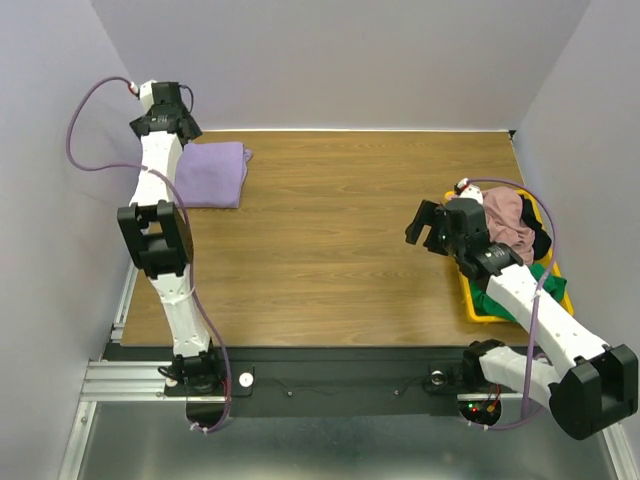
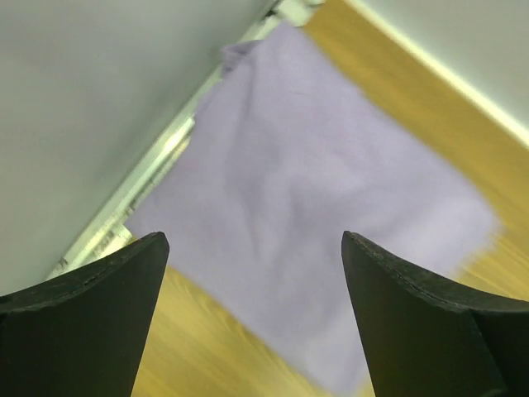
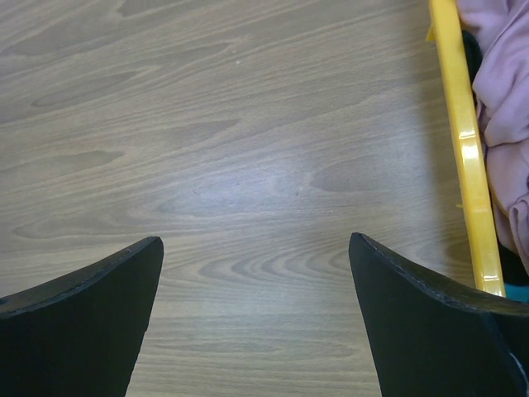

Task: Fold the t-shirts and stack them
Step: Neatly place the folded tshirt to the corner

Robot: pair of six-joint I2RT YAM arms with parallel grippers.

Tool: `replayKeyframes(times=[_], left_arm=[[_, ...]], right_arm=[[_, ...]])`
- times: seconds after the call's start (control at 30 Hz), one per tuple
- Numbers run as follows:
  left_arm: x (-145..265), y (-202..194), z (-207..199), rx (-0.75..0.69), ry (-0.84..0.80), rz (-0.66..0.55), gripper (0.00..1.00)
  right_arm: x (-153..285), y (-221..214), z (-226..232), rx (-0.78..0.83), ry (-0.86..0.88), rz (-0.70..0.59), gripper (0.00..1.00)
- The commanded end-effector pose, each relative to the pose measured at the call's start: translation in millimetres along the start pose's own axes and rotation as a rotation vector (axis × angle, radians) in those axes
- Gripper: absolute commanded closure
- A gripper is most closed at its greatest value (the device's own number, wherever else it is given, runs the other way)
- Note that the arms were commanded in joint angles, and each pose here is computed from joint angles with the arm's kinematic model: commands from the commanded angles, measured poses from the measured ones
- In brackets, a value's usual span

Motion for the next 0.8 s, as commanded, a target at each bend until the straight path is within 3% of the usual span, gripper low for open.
replayKeyframes(times=[0.0, 0.07, 0.13, 0.17, 0.23, 0.27, 0.3, 0.33, 0.37, 0.4, 0.47, 0.53, 0.77], left_arm=[[117.2, 20.8, -53.5, 0.057, -0.213, -0.076, 0.02], [161.8, 9.9, -67.5, 0.058, -0.298, -0.074, 0.01], [183.3, -38.5, -80.3, 0.024, -0.357, -0.019, 0.01], [213.2, -36.4, -77.0, 0.052, -0.407, -0.043, 0.02], [223.3, -88.9, -70.0, 0.046, -0.44, 0.022, 0.02], [261.1, -94.6, -69.2, 0.08, -0.514, 0.01, 0.01], [258.1, -135.3, -51.5, 0.081, -0.472, 0.053, 0.01], [268.3, -147.3, -44.4, 0.114, -0.484, 0.048, 0.01], [297.0, -147.0, -36.8, 0.139, -0.575, 0.032, 0.01], [301.2, -183.9, -29.6, 0.112, -0.61, 0.08, 0.01], [328.2, -193.9, -18.5, 0.175, -0.718, 0.115, 0.01], [325.9, -213.8, -1.6, 0.173, -0.724, 0.152, 0.01], [331.3, -198.3, 32.9, 0.246, -0.684, 0.083, 0.01]], right_arm=[[12.4, 31.2, 1.4, -0.03, -0.019, -0.09, 0.0], [11.6, 31.5, 0.4, -0.041, -0.027, -0.089, 0.0], [10.2, 33.5, -1.9, -0.045, -0.047, -0.091, 0.0], [10.2, 34.4, -3.1, -0.048, -0.058, -0.09, 0.0], [12.7, 46.8, -10.0, -0.056, -0.112, -0.125, 0.0], [12.6, 47.0, -13.3, -0.058, -0.135, -0.119, 0.0], [13.9, 49.9, -15.5, -0.064, -0.149, -0.127, 0.0], [15.1, 52.2, -16.8, -0.07, -0.159, -0.135, 0.0], [15.0, 50.9, -16.0, -0.087, -0.154, -0.133, 0.0], [14.9, 47.8, -13.3, -0.096, -0.137, -0.124, 0.0], [11.4, 37.6, -13.1, -0.108, -0.13, -0.097, 0.0], [10.7, 33.5, -13.8, -0.108, -0.129, -0.088, 0.0], [28.8, 37.9, -12.3, -0.152, -0.082, -0.148, 0.0]])
Point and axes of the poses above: each gripper's point midway between its finger pads, its own x axis back along the fingers, its own z axis along the line the jaws close on, y = z × x, the point moved 1 cm from there along x, back along the fingers, and after that the axes turned 9 degrees about x, right-handed, at the moved point
